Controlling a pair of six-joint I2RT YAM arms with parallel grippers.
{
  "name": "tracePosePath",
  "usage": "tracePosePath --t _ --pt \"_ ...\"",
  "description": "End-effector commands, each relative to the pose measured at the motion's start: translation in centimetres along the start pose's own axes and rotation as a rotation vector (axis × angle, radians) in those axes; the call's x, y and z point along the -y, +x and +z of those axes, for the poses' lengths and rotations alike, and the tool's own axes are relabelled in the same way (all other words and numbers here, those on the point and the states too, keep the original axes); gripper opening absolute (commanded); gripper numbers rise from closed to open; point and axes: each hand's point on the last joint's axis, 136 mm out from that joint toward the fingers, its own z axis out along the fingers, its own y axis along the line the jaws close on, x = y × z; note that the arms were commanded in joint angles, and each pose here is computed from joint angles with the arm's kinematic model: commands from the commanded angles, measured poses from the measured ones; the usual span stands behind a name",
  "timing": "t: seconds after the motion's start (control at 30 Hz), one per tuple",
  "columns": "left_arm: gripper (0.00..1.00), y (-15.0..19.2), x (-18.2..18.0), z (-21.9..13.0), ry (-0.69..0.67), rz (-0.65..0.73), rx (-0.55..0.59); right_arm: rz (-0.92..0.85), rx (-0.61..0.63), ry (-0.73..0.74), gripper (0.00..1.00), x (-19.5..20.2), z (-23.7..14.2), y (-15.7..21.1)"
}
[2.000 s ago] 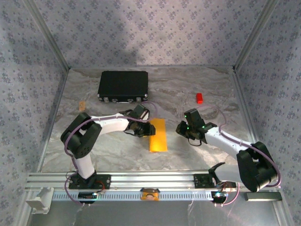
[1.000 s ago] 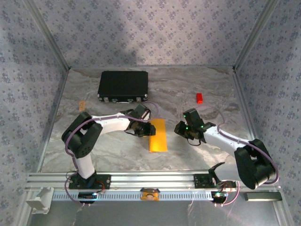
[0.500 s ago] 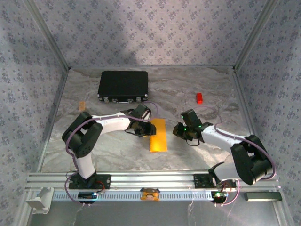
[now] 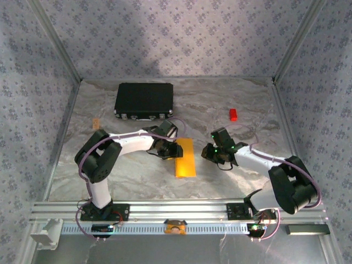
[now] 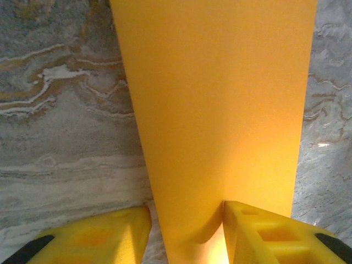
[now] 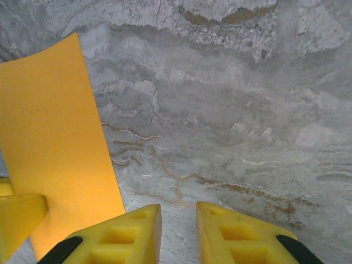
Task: Fold a paper plane with a square sheet of paper (pick it up from the middle)
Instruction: Hold the square sheet of paper at the center of the table.
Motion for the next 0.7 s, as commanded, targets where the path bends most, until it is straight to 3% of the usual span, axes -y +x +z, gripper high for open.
tracePosePath --t 0.0,0.3,0.67 --pt "0.42 1.1 -4.8 2.3 -0.166 -0.023 -0.039 -0.03 -0.006 -0.017 0.25 -1.1 -0.1 -0.3" --pt "0.43 1.1 -5.0 2.5 -0.174 -0.023 -0.039 -0.094 -0.036 -0.081 0.2 -3.0 0.7 0.1" --pt "0.42 1.2 -5.2 2.5 -0.18 -0.02 -0.038 -0.165 -0.12 -0.141 0.0 -6.3 3.2 0.9"
